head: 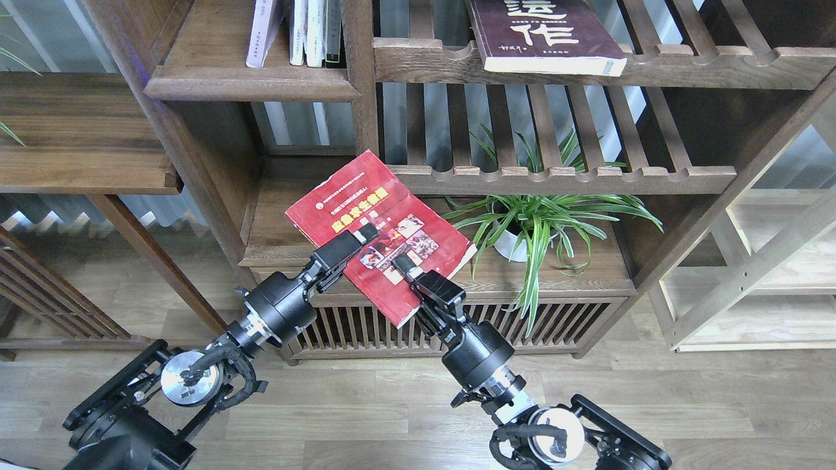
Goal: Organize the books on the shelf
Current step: 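Hold the red book between both grippers in front of the shelf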
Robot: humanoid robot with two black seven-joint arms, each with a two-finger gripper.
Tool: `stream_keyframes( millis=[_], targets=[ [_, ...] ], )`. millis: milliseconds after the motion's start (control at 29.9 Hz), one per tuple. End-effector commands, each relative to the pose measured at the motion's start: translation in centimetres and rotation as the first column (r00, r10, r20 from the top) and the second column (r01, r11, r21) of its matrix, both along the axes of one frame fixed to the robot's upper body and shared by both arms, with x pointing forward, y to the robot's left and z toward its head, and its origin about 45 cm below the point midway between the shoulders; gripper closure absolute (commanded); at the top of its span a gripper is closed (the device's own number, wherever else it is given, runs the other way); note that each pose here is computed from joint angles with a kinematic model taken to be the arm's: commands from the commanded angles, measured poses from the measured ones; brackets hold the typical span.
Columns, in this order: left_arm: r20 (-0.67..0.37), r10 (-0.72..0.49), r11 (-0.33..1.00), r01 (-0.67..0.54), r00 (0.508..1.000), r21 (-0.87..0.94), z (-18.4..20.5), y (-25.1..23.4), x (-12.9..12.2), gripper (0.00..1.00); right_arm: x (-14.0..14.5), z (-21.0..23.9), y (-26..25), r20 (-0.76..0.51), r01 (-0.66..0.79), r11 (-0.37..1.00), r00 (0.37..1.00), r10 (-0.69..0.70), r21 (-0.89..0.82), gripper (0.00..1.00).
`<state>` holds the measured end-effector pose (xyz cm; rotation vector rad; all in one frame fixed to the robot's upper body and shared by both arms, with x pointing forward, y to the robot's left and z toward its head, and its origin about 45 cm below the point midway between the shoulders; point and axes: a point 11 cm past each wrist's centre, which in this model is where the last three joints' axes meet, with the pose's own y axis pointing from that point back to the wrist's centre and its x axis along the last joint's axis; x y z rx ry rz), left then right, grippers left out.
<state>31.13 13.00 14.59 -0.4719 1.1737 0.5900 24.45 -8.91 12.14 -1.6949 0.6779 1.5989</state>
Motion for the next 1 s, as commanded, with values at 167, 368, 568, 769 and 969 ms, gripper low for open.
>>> stream_keyframes(
  millis=[167,368,568,769,969],
  targets=[
    [0.006,-0.002,1.000,0.002,1.000,-0.006,0.3,-0.1,0.0,0.98,0.0,0.0,0.0,0.001,0.000,1.000,1.000,0.000,-0.001,0.95],
    [0.007,-0.002,1.000,0.002,1.000,-0.005,0.3,-0.1,0.0,0.98,0.0,0.0,0.0,0.000,-0.001,1.000,1.000,0.001,-0.002,0.75],
    [0.007,-0.004,1.000,0.004,1.000,-0.007,0.3,-0.2,0.0,0.97,0.1,0.0,-0.1,0.001,0.003,1.000,1.000,-0.003,-0.002,0.55],
    [0.010,-0.001,1.000,0.001,1.000,0.001,0.3,0.2,0.1,0.97,0.2,0.0,-0.3,0.000,0.010,1.000,1.000,-0.010,-0.002,0.40],
    [0.033,-0.009,1.000,0.008,0.999,0.017,0.9,0.8,0.0,0.97,0.8,-0.4,-1.2,-0.006,0.044,0.999,0.999,-0.044,-0.011,0.27]
  ],
)
